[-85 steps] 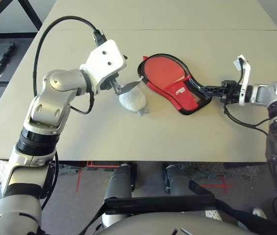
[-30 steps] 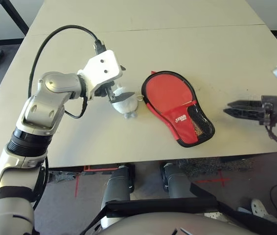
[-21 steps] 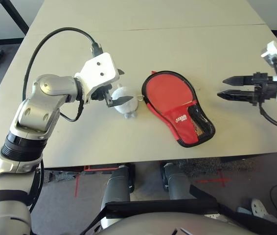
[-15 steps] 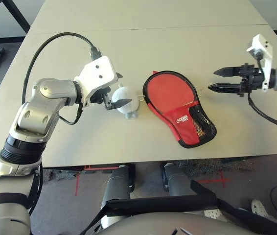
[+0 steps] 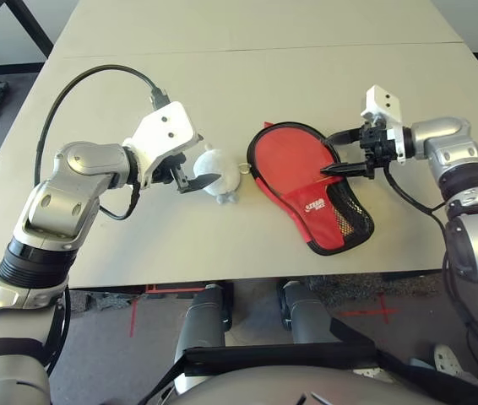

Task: Store the ping-pong paddle in its case and zip it.

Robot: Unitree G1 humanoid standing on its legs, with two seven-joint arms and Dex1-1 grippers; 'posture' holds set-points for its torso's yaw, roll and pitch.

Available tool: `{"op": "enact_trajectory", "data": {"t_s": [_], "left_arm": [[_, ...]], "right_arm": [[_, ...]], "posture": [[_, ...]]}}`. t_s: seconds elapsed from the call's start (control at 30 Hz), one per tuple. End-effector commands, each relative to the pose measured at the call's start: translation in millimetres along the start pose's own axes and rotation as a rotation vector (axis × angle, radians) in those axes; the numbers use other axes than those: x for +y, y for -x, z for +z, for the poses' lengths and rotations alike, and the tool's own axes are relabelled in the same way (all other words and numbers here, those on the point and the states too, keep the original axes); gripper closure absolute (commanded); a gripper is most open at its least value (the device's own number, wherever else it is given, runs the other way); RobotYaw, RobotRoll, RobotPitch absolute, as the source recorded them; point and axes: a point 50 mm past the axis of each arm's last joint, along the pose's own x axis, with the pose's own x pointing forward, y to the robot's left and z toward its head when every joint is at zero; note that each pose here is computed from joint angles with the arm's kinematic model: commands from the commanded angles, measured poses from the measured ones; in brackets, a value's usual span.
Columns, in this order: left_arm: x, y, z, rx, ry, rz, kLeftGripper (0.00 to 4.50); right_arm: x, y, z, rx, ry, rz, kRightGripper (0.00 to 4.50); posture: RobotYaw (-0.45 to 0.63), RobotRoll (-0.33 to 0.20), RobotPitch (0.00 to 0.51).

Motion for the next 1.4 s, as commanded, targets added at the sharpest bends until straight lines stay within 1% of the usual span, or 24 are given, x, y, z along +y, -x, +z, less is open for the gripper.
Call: {"op": "enact_trajectory", "data": {"t_s": [0.03,0.2,0.5,0.63,0.73,0.9,1.0,1.1,1.4], "left_arm": [[-1.3,0.8,1.2,0.001,0.001,-0.003,0.00],[-1.8,-1.3,-0.2,0.009,0.015,-0.011,0.00],[-3.9,-7.8,-9.5,0.074,0.067,-0.024,0.00],[-8.4,-5.1,-6.4,0.042,0.056,-0.047,0.00],[-12.7,-2.6,-9.3,0.059,0.047,-0.061,0.00],[-16.4,-1.4,-14.4,0.109,0.124,-0.033,0.00],[-18.0,-1.5,-20.6,0.145,0.232,0.015,0.00],[-19.9,-3.5,-23.1,0.161,0.290,0.038,0.00],[-31.3,-29.2,-21.8,0.120,0.446,0.059,0.00]], "right_arm": [[2.8,-6.0,-10.7,0.050,-0.018,-0.004,0.02],[4.2,-8.7,-15.6,0.064,-0.023,-0.013,0.02],[4.3,-8.0,-17.3,0.067,-0.020,-0.025,0.02],[4.3,-8.5,-17.5,0.065,-0.019,-0.029,0.02],[4.3,-9.8,-17.6,0.064,-0.018,-0.033,0.02],[4.0,-11.5,-16.8,0.063,-0.016,-0.037,0.02],[4.2,-13.6,-15.6,0.057,-0.013,-0.035,0.02],[4.4,-14.4,-15.2,0.055,-0.012,-0.033,0.02],[3.9,-15.3,-14.6,0.052,-0.008,-0.044,0.02]], "posture": [[0.14,0.000,0.217],[0.14,0.000,0.217],[0.13,0.000,0.216],[0.13,0.000,0.220],[0.14,0.000,0.221],[0.14,0.000,0.224],[0.14,0.000,0.226],[0.14,0.000,0.226],[0.14,0.000,0.227]]}}
